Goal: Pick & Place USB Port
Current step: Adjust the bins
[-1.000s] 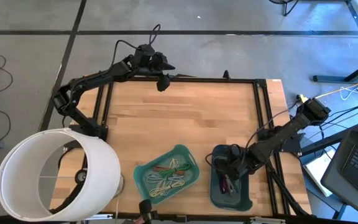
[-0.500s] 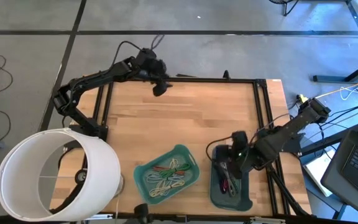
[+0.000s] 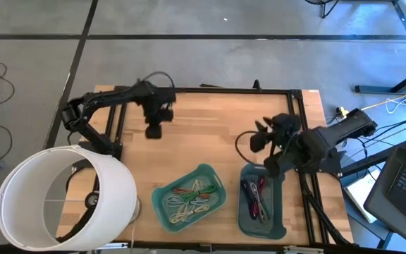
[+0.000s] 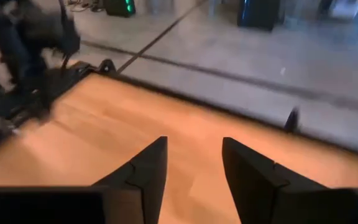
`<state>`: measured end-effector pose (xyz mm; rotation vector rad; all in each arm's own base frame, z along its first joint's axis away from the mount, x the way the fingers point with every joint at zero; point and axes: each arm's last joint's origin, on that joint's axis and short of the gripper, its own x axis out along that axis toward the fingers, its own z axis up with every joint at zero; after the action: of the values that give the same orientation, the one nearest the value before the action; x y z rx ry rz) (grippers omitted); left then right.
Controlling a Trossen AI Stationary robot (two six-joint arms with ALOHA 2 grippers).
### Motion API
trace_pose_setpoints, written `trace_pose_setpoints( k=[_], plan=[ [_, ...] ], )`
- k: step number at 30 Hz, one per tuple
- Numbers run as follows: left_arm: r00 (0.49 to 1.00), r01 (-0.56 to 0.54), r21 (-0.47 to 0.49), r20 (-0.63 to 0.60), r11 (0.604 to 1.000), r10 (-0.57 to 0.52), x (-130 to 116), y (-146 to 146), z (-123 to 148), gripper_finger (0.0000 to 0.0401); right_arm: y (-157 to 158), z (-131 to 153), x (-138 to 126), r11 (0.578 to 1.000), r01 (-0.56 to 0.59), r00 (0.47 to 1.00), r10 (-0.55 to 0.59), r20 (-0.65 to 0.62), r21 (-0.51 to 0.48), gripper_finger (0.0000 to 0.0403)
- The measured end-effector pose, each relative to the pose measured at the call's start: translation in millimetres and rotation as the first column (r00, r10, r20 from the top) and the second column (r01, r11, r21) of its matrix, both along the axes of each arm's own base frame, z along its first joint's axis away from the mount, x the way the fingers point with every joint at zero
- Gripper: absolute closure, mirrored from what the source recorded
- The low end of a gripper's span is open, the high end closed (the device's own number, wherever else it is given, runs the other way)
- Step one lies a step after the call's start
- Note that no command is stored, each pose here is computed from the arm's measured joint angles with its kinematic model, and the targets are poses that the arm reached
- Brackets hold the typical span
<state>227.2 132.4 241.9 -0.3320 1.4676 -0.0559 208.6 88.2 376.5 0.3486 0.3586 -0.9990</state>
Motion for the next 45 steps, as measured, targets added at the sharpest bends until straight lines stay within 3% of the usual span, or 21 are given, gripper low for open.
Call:
trace_pose_setpoints(
  k=[3, 7, 10, 14, 20, 25, 32, 40, 45],
  plan=[
    [0.993, 0.011, -0.075, -0.119, 0.997, -0.020, -7, -19, -16, 0.0387, -12, 15, 0, 0.996, -0.014, 0.999, 0.010, -0.046, -0.086, 0.0257],
    [0.980, -0.012, -0.208, -0.196, 0.978, -0.030, -12, -44, -35, 0.0399, -23, 31, 2, 0.984, -0.042, 0.991, 0.020, -0.129, -0.170, 0.0267],
    [0.985, -0.007, -0.324, -0.167, 0.946, -0.050, -10, -65, -47, 0.0399, -31, 41, 2, 0.972, -0.054, 0.984, 0.013, -0.179, -0.228, 0.0271],
    [0.987, 0.038, -0.410, -0.130, 0.911, -0.100, -3, -95, -59, 0.0400, -40, 51, 1, 0.964, -0.058, 0.976, 0.000, -0.217, -0.261, 0.0273],
    [0.985, 0.093, -0.460, -0.087, 0.883, -0.149, 7, -135, -67, 0.0400, -43, 54, 2, 0.954, -0.088, 0.960, 0.005, -0.278, -0.288, 0.0273],
    [0.993, 0.103, -0.483, -0.006, 0.870, -0.121, 22, -156, -67, 0.0400, -43, 54, 2, 0.949, -0.106, 0.954, 0.013, -0.299, -0.297, 0.0273],
    [0.994, 0.112, -0.579, 0.073, 0.807, -0.086, 44, -178, -75, 0.0400, -43, 54, 2, 0.941, -0.133, 0.941, 0.021, -0.336, -0.311, 0.0273],
    [0.994, 0.105, -0.655, 0.066, 0.748, -0.081, 69, -191, -110, 0.0400, -43, 54, 2, 0.939, -0.148, 0.934, 0.030, -0.355, -0.310, 0.0273],
    [0.990, 0.138, -0.646, 0.120, 0.751, -0.078, 86, -186, -114, 0.0400, -43, 53, 3, 0.945, -0.160, 0.931, 0.047, -0.362, -0.287, 0.0273]
  ],
)
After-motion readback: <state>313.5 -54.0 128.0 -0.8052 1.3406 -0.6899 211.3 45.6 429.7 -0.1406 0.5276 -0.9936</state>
